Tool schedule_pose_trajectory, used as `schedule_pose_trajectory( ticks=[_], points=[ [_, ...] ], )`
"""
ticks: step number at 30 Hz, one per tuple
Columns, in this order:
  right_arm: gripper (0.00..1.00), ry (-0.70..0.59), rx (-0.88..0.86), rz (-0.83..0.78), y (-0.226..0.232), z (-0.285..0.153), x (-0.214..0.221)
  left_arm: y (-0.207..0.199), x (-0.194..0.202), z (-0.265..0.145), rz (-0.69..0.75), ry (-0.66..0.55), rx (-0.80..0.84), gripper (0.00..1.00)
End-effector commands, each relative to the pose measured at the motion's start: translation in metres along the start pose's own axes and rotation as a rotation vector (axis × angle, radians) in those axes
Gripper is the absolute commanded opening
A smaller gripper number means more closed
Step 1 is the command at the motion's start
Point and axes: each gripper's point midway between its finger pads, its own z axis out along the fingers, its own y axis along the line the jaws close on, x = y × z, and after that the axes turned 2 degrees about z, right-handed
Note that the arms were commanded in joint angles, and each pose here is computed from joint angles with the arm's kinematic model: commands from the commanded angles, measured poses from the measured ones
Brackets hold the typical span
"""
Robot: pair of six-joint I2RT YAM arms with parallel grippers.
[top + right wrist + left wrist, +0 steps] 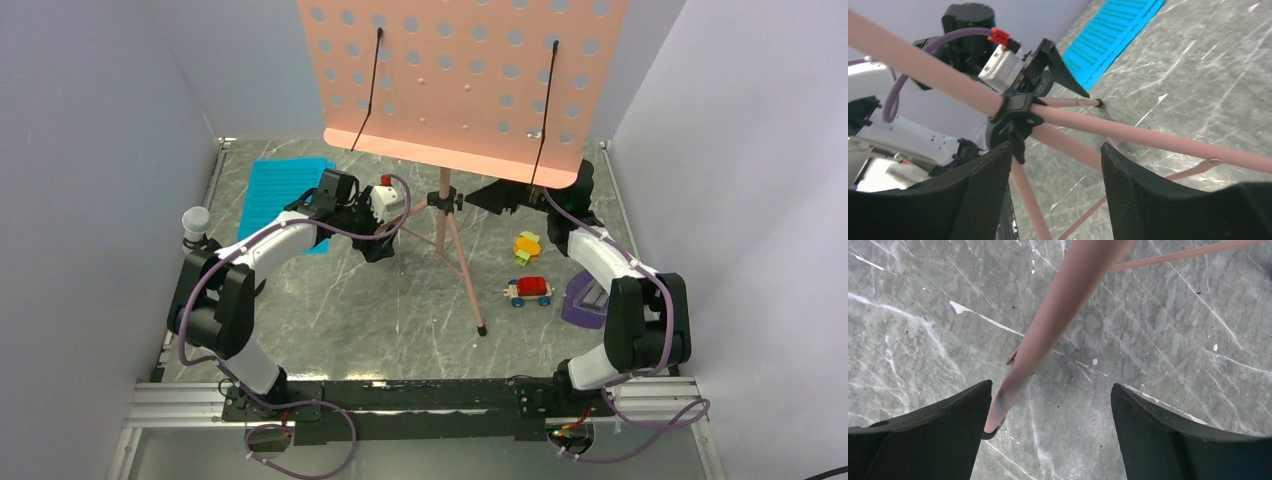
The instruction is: Pack up the instrument practice props
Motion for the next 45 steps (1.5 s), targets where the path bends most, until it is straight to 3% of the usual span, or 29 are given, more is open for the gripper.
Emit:
schedule_pose_trajectory(
  ticks=[1, 9, 18, 21, 24, 27, 32, 42, 45],
  points=[
    [0.64, 0.048, -0.136, -0.114, 0.019, -0.008, 0.000, 0.004, -0.016, -0.001, 0.041, -0.029, 0.003, 0.93],
    [0.65, 0.047, -0.190, -0.171, 0.028, -0.003, -0.003, 0.001, -0.015, -0.001, 0.044, -0.018, 0.003, 0.93],
    [0.53, 0.059, -0.216, -0.206, 0.036, 0.018, 0.000, 0.001, -0.012, -0.001, 0.051, -0.007, 0.000, 0.93],
    [0.36, 0.056, -0.216, -0.228, 0.036, 0.023, -0.005, 0.001, -0.011, -0.002, 0.053, -0.005, -0.001, 0.94],
    [0.08, 0.058, -0.221, -0.271, 0.034, 0.024, -0.009, 0.000, -0.008, -0.003, 0.057, 0.003, -0.003, 0.94],
    [0.00, 0.051, -0.210, -0.383, 0.034, 0.022, -0.012, -0.001, -0.003, -0.004, 0.070, 0.022, -0.004, 0.94],
    [0.00, 0.054, -0.158, -0.762, 0.029, 0.014, -0.003, 0.003, 0.009, -0.004, 0.095, 0.071, -0.022, 0.94],
    [0.00, 0.086, -0.254, -1.780, 0.018, -0.004, 0.028, 0.004, 0.014, -0.002, 0.099, 0.090, -0.018, 0.94],
    [0.00, 0.073, -0.351, -2.196, 0.018, -0.007, 0.041, 0.004, 0.014, -0.001, 0.097, 0.086, -0.014, 0.94]
  ],
)
